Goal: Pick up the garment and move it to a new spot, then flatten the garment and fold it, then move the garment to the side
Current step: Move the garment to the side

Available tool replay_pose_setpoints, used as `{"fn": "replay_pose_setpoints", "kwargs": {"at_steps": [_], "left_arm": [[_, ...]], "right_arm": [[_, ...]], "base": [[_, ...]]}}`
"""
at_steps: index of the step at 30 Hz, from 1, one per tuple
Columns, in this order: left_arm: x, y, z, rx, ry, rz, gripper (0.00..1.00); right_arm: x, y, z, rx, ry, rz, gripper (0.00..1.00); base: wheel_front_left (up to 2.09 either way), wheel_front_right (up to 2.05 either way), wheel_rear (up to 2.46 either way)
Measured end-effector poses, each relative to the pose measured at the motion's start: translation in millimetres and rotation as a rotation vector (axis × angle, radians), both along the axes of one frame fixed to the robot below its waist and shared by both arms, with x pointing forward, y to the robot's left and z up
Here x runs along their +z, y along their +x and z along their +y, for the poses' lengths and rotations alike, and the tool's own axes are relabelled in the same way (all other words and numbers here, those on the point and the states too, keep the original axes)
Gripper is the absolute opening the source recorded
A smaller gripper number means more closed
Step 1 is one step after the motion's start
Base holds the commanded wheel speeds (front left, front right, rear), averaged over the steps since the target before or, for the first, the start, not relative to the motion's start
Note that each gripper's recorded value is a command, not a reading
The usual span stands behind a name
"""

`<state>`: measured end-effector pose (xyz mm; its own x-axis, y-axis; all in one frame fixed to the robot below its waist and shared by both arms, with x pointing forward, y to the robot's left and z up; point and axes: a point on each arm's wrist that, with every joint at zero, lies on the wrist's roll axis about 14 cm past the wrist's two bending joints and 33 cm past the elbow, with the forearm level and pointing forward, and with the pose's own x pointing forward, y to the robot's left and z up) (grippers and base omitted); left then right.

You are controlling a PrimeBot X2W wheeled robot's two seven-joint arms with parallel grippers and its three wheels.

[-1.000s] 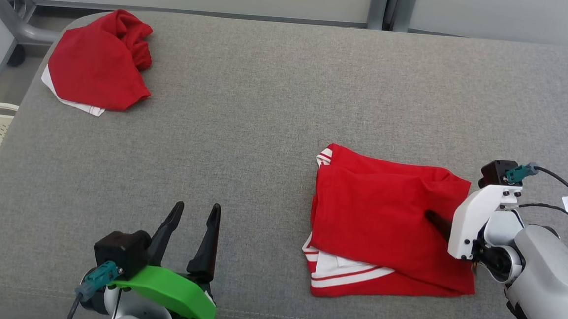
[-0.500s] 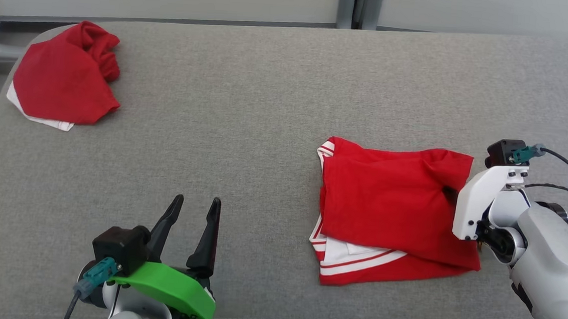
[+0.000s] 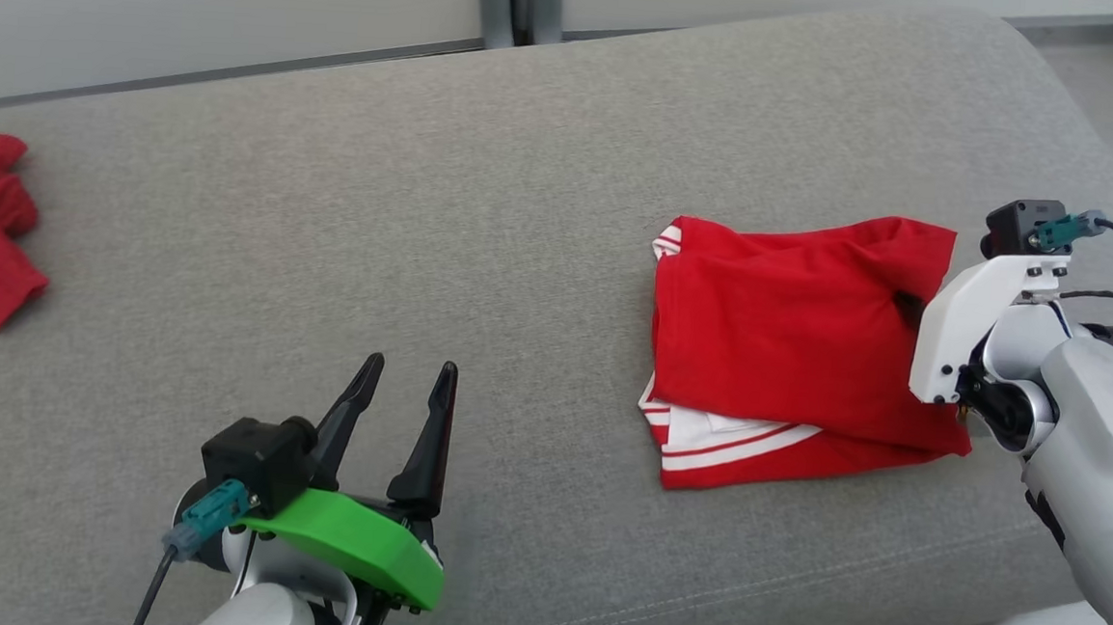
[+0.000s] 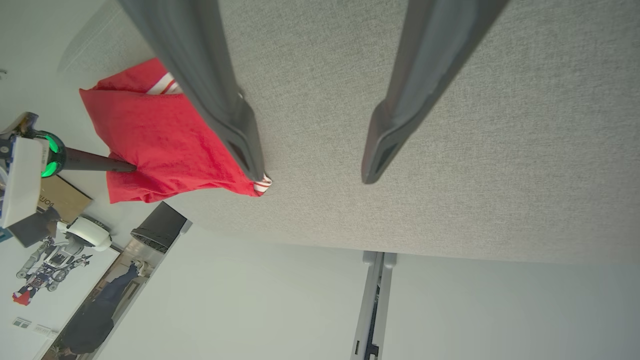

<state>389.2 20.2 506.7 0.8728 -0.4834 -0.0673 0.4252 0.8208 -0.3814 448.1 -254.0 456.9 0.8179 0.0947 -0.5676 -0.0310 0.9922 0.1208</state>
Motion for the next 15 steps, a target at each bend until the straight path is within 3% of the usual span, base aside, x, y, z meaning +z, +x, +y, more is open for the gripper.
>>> {"fn": "replay_pose_setpoints", "kwargs": {"at_steps": [8, 15], "left_arm": [[-5.4, 12.2, -32.8, -0.095, -0.009, 0.005, 1.0], [-17.0, 28.9, -30.9, -0.095, 0.0, 0.024, 1.0]], "right_arm": [[3.7, -9.4, -42.5, -0.112, -0.015, -0.016, 0.0], [8.5, 13.1, -51.8, -0.149, -0.015, -0.053, 0.0]], "base": [[0.0, 0.0, 0.0], [0.0, 0.0, 0.0]]}}
